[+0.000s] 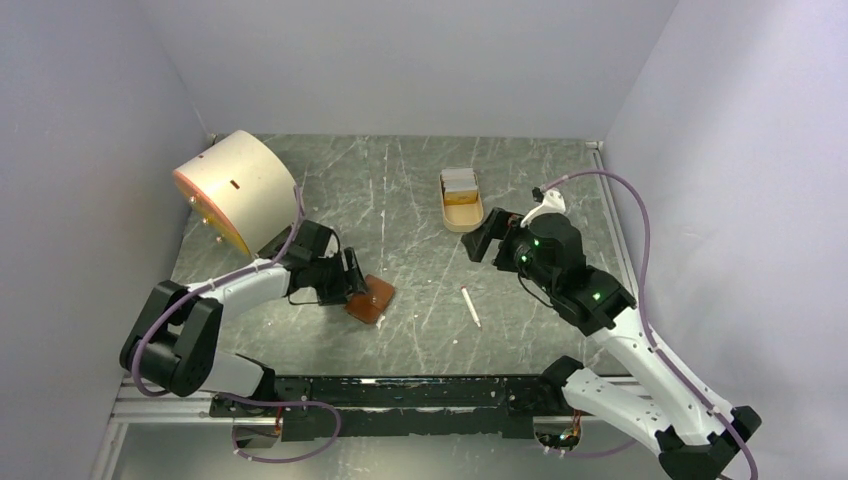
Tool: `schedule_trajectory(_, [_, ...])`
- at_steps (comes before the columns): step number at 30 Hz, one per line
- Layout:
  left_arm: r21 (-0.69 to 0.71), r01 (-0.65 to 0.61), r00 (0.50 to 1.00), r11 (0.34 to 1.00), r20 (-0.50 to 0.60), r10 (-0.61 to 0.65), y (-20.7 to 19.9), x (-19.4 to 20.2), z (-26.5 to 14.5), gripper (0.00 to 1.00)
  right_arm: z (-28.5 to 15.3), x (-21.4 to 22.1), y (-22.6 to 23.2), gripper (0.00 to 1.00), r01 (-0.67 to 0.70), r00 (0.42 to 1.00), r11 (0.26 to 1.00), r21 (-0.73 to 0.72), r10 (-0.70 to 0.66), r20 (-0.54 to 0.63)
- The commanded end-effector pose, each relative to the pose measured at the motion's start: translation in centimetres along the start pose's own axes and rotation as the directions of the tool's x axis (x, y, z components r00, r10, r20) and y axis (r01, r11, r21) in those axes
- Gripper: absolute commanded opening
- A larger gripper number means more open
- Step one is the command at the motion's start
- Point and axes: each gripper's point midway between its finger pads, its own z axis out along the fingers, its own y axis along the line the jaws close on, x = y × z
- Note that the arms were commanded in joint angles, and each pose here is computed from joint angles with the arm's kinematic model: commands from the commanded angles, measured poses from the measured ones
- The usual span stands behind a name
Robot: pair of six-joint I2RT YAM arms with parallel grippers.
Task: Put the credit cards into the card holder
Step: Move the card holder to the center of the board.
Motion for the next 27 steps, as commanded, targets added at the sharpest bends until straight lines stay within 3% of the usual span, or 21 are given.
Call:
schedule_trajectory(1, [0.186,-0.005,0.997,0.982,-0.079,0.02,-3.1,2.1,0.1,0.69,0.5,1.6,0.2,0.96,-0.077,0.995,0.997,0.008,0.077,-0.063])
schedule_trajectory(10, [0.436,0.01,0.984,0.9,-0.163,0.068,-8.6,5.6,-0.8,0.62,3.2,5.2,-0.1,0.85,-0.118,0.973,0.992,0.05,0.126,-0.194])
schedule_trajectory(14, [0.444,-0.027,0.987,0.896,-0.13,0.094,-9.2,5.1,-1.9,0.64,4.2,6.8,0.2,0.74,-0.135,0.96,0.99,0.035,0.139,-0.242])
schedule_trajectory(18, [0.364,-0.101,0.994,0.926,-0.003,0.11,-9.0,2.8,-4.1,0.67,5.2,8.9,0.2,0.67,-0.136,0.947,0.99,0.04,0.142,-0.29])
schedule_trajectory(21, [0.272,-0.14,0.983,0.952,0.156,0.1,-8.4,0.1,-6.6,0.69,6.0,10.5,0.3,0.59,-0.122,0.936,0.991,0.061,0.135,-0.324])
schedule_trajectory(25, [0.122,-0.12,0.931,0.985,0.358,0.07,-6.4,-3.1,-10.8,0.78,7.1,12.6,1.5,0.43,-0.081,0.926,0.995,0.061,0.098,-0.365])
schedule_trajectory(27, [0.075,-0.112,0.894,0.991,0.443,0.068,-5.6,-4.3,-13.1,0.87,7.7,13.7,2.3,0.38,-0.049,0.92,0.997,0.06,0.068,-0.387])
